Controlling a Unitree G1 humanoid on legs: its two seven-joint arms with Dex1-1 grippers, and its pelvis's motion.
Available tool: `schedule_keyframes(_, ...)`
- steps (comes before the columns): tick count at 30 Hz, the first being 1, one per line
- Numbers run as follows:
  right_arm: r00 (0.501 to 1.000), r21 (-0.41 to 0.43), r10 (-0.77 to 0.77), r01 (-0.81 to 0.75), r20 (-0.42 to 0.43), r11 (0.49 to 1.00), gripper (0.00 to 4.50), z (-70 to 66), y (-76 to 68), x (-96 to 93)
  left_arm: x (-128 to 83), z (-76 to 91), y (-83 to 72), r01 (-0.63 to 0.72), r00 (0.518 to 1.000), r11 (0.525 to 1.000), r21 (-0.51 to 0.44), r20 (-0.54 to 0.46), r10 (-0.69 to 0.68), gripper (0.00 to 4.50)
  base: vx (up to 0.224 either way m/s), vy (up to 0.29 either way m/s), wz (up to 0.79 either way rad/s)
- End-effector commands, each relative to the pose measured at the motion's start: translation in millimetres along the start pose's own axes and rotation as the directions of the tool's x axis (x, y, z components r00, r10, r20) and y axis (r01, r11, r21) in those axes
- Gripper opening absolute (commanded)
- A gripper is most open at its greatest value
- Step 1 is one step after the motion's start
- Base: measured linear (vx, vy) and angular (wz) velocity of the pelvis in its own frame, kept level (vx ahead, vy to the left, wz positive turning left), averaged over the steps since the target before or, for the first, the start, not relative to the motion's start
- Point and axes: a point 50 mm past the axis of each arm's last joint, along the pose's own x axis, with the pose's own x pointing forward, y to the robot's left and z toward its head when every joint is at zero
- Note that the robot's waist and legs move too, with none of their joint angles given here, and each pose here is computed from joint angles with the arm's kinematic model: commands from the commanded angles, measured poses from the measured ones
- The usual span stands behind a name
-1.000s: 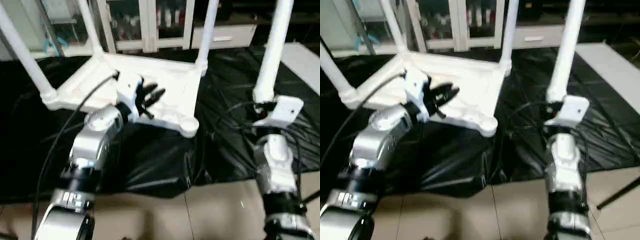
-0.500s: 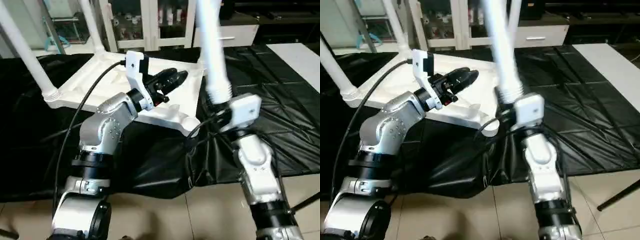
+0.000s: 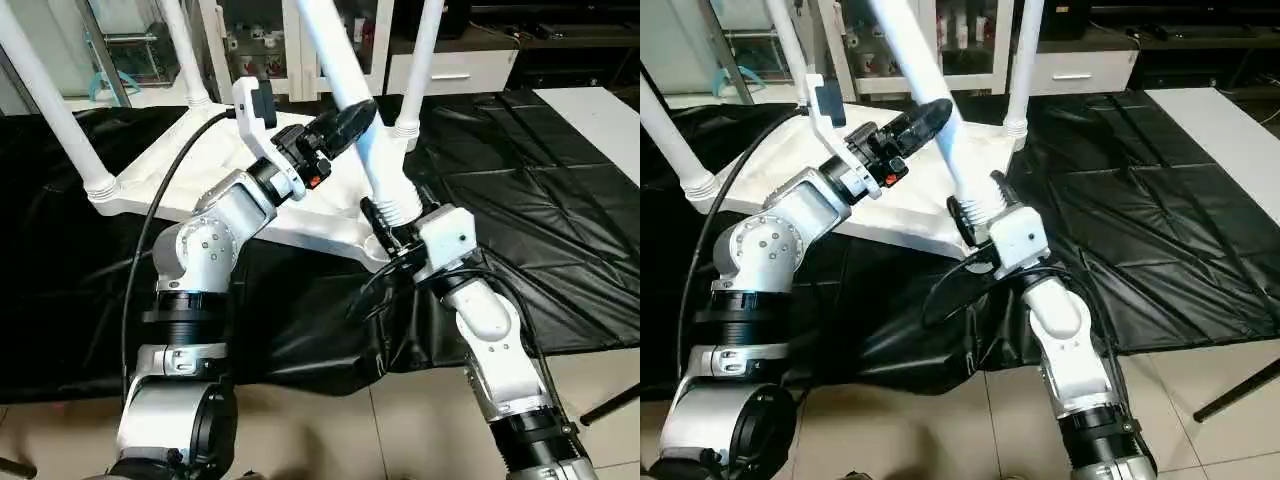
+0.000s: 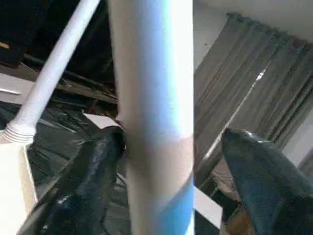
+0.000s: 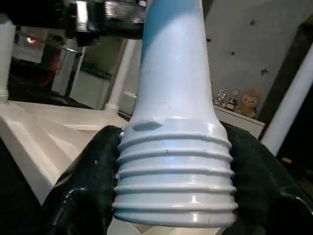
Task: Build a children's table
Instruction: Pick table leg
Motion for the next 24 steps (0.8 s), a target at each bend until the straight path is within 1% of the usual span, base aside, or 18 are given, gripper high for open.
schedule_keyframes(1,0.998,-0.037,0.037,-0.036,0.045,0.999,2.73,9.6,3.1,1.6,2.5,2.6,-5.1,0.011,1.0,1.0,0.015,-0.008,-0.011,3.91,0.0,0.0,0.0)
schedule_keyframes(3,0.998,-0.04,0.044,-0.042,0.046,0.998,2.73,9.9,4.1,1.8,2.4,0.4,-1.1,-0.023,0.999,0.999,0.026,-0.023,0.024,3.58,0.0,0.0,0.0)
schedule_keyframes(5,0.997,-0.047,0.057,-0.055,0.048,0.997,2.73,10.1,5.6,2.1,2.3,-2.4,7.7,-0.109,0.993,0.994,0.028,-0.051,0.111,3.51,0.0,0.0,0.0)
schedule_keyframes(6,0.997,-0.047,0.057,-0.055,0.048,0.997,2.73,10.1,5.6,2.1,2.3,-2.4,7.7,-0.109,0.993,0.994,0.028,-0.051,0.111,3.44,0.0,0.0,0.0)
schedule_keyframes(8,0.997,-0.048,0.058,-0.056,0.046,0.997,2.73,9.7,6.1,2.1,1.4,-1.2,11.8,-0.144,0.988,0.99,0.001,-0.05,0.143,3.13,0.0,0.0,0.0)
schedule_keyframes(11,0.997,-0.054,0.068,-0.065,0.045,0.996,2.73,9.4,7.5,2.3,0.0,0.1,13.3,-0.146,0.988,0.989,-0.012,-0.045,0.146,3.04,0.0,0.0,0.0)
schedule_keyframes(13,0.996,-0.055,0.071,-0.069,0.044,0.996,2.73,9.1,8.2,2.4,-0.6,0.5,13.3,-0.144,0.989,0.99,-0.013,-0.044,0.143,2.73,0.0,0.0,0.0)
schedule_keyframes(16,0.996,-0.062,0.082,-0.079,0.039,0.995,2.73,8.3,10.0,2.4,-0.7,2.3,13.0,-0.141,0.989,0.99,-0.017,-0.033,0.141,2.56,0.0,0.0,0.0)
schedule_keyframes(18,0.995,-0.073,0.089,-0.086,0.036,0.994,2.73,8.1,10.7,2.4,-0.2,3.9,12.4,-0.138,0.99,0.99,-0.021,-0.025,0.137,2.22,0.0,0.0,0.0)
schedule_keyframes(20,0.995,-0.084,0.091,-0.088,0.032,0.993,2.73,7.9,10.6,2.4,0.2,6.1,12.1,-0.139,0.99,0.99,-0.024,-0.016,0.139,2.2,0.0,0.0,0.0)
schedule_keyframes(22,0.995,-0.088,0.091,-0.088,0.03,0.992,2.73,7.8,10.5,2.4,0.3,6.7,12.1,-0.14,0.99,0.99,-0.024,-0.013,0.14,2.05,0.0,0.0,0.0)
schedule_keyframes(23,0.996,-0.112,0.088,-0.085,0.023,0.99,3.08,7.2,9.7,2.4,-0.1,7.6,12.2,-0.139,0.99,0.99,-0.029,-0.009,0.139,2.0,0.0,0.0,0.0)
schedule_keyframes(24,0.996,-0.112,0.088,-0.085,0.023,0.99,3.29,7.2,9.7,2.4,-0.1,7.6,12.2,-0.139,0.99,0.99,-0.029,-0.009,0.139,2.01,0.0,0.0,0.0)
